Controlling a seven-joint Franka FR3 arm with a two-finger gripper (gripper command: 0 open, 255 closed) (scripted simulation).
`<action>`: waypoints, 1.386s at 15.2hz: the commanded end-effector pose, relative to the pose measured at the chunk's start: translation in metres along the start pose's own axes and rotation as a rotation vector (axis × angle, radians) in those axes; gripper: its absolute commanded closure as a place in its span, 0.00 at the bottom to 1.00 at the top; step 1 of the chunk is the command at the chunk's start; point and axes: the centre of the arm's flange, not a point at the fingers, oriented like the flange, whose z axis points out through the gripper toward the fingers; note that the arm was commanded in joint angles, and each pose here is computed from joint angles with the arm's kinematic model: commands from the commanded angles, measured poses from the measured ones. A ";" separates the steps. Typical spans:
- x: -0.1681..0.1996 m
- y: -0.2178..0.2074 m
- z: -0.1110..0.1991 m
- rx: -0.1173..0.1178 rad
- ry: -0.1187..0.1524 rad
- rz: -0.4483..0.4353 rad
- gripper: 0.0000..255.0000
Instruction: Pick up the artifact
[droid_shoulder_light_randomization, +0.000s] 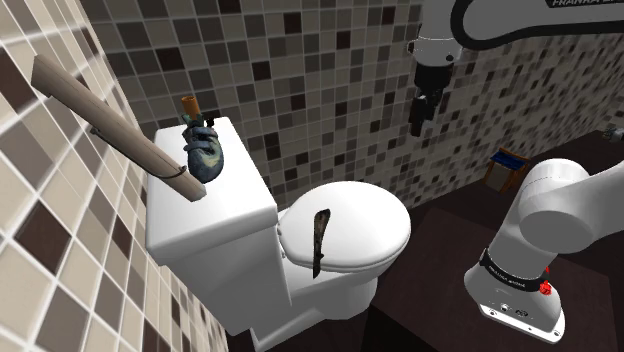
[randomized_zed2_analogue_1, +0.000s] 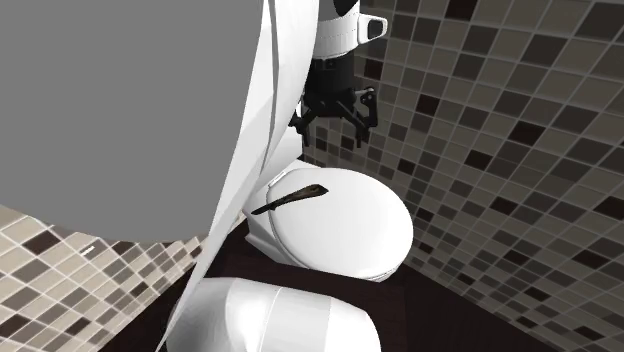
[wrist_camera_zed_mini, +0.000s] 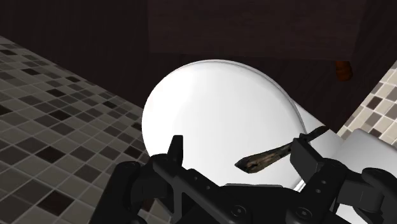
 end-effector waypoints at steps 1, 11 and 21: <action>0.000 0.000 0.000 0.000 0.000 0.000 0.00; 0.031 -0.069 0.105 0.020 0.022 0.254 0.00; 0.082 -0.130 0.208 0.040 0.044 0.508 0.00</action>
